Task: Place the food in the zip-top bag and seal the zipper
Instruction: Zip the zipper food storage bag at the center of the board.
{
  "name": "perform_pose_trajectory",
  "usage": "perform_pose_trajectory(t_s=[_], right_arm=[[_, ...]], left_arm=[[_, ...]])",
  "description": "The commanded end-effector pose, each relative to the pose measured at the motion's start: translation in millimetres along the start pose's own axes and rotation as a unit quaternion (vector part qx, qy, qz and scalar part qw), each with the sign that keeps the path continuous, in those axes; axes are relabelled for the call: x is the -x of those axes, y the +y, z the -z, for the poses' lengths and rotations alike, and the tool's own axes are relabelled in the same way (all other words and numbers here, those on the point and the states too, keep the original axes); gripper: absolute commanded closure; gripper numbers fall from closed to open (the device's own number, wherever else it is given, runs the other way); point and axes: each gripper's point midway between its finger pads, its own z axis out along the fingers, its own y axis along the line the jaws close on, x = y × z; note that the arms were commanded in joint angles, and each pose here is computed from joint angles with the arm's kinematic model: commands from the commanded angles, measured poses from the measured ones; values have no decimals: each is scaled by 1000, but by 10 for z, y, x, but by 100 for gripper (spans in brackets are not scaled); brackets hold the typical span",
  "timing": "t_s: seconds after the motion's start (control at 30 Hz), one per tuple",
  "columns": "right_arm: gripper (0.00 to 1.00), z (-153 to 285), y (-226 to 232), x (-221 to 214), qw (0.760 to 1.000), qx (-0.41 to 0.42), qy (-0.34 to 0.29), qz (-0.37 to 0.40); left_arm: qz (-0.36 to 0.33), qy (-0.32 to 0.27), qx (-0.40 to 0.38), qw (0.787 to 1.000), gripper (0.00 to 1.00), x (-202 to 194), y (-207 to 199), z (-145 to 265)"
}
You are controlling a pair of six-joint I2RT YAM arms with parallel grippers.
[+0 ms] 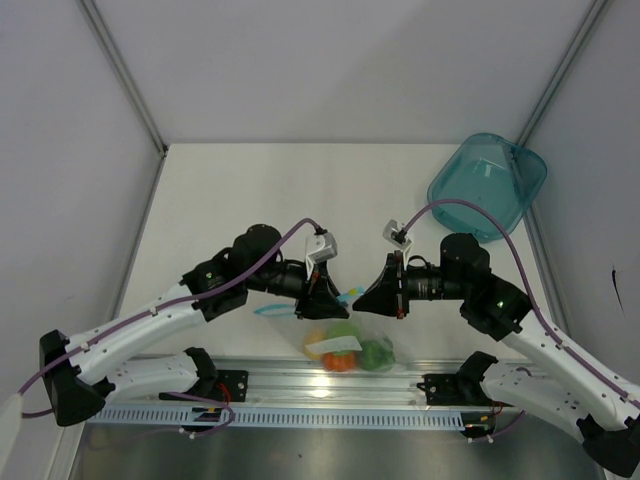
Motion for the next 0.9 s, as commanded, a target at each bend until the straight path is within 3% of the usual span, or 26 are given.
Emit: perform_pose_trajectory(t_s=[0.0,0.03,0.17,0.5,0.6,0.77,0.87], right_arm=[[100,36,180,198,999,32,-31,29],[100,44,190,194,998,33,-31,31],[100,72,221,178,998,37,-31,35],[100,72,263,172,998,49,-27,32],[100,57,256,174,998,50,-25,30],[100,52,252,188,998,49,-26,30],[100,58,251,196,998,46,-28,31]], left_arm=[[5,-39,-6,999,68,289,-62,92],[18,-50,-3,999,61,358,-50,117],[79,-64,23,995,60,547,74,118],[82,-72,-23,994,56,619,-19,46],[82,-74,-25,994,61,635,-24,40],[84,-70,-27,994,84,629,-18,25],[84,-65,-26,994,87,601,-18,32]])
